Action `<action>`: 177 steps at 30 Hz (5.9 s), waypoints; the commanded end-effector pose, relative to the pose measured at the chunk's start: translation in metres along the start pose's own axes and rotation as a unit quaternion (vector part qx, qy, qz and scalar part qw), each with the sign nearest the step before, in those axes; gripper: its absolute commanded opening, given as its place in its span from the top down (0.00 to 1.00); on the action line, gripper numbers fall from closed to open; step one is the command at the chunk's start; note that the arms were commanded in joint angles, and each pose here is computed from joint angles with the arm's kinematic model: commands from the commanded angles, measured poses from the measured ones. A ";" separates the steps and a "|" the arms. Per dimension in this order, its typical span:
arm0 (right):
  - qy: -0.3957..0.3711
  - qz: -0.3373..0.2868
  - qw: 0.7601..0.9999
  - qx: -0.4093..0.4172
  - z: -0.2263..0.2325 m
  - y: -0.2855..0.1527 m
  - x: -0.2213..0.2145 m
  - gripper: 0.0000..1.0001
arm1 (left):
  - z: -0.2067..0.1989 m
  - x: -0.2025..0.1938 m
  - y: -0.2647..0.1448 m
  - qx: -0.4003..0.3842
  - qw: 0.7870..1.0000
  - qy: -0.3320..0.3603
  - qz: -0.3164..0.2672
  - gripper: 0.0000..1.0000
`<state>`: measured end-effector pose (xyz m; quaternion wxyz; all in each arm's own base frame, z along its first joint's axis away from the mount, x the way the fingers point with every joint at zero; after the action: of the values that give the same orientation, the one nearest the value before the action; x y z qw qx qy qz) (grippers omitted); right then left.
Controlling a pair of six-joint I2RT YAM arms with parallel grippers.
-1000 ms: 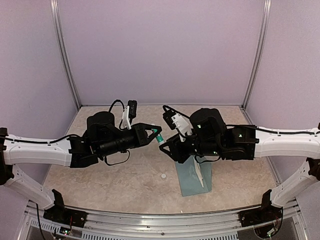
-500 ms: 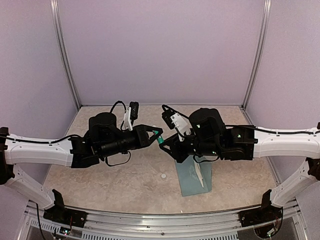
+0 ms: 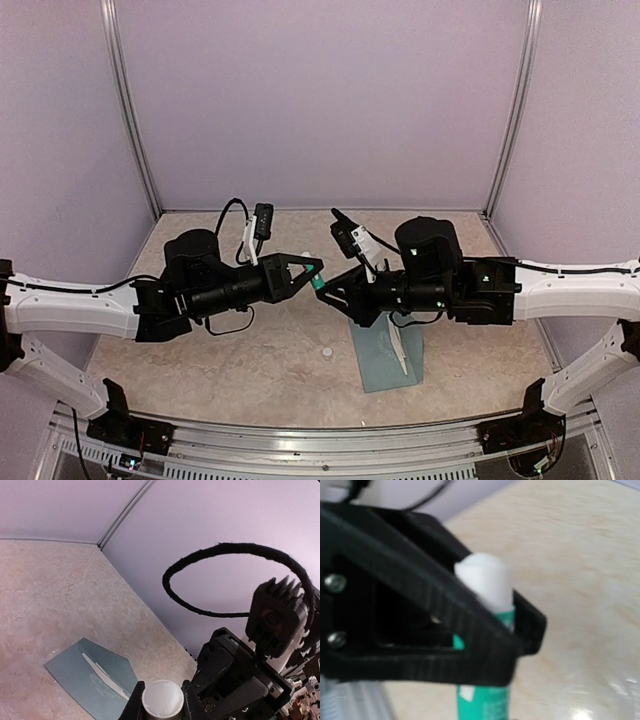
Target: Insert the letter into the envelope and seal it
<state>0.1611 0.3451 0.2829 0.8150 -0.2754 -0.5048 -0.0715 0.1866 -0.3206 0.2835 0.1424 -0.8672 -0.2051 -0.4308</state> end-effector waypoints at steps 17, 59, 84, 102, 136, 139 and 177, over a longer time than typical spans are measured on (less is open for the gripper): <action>0.016 -0.023 0.910 0.415 0.065 -0.046 0.018 1.00 | -0.090 0.002 -0.056 -0.347 0.926 0.149 -0.009 0.94; -0.081 -0.090 0.992 -0.025 0.044 -0.027 0.023 0.49 | -0.064 0.033 -0.027 -0.070 0.994 0.033 -0.082 0.93; -0.086 -0.084 0.992 -0.029 0.044 -0.028 0.022 0.68 | -0.065 0.026 -0.020 -0.073 0.995 0.040 -0.053 0.94; -0.076 -0.103 0.989 0.075 0.059 -0.043 0.024 1.00 | -0.076 0.019 -0.026 -0.133 0.986 0.096 -0.034 0.94; 0.043 -0.151 0.909 0.385 0.083 -0.069 0.029 0.29 | -0.107 0.019 -0.058 -0.252 0.944 0.151 -0.146 0.94; 0.046 -0.156 0.910 0.381 0.082 -0.069 0.029 0.40 | -0.108 0.018 -0.056 -0.254 0.944 0.149 -0.145 0.94; -0.077 0.024 0.978 0.190 0.047 -0.066 0.019 0.97 | -0.066 0.033 -0.035 -0.120 0.972 0.059 0.193 0.16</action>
<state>0.1078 0.3187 0.3360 0.8207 -0.1236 -0.5555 0.0506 0.1464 -0.3098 0.3748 0.0937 -0.8573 -0.0414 -0.5045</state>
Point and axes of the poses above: each gripper's point midway between its finger pads, its own y axis out along the fingers, its own z axis along the line the jaws close on, x = y × z, the point moved 7 cm from there along -y, back along the fingers, and after that the axes turned 5 degrees about y, right-handed, at the moved point
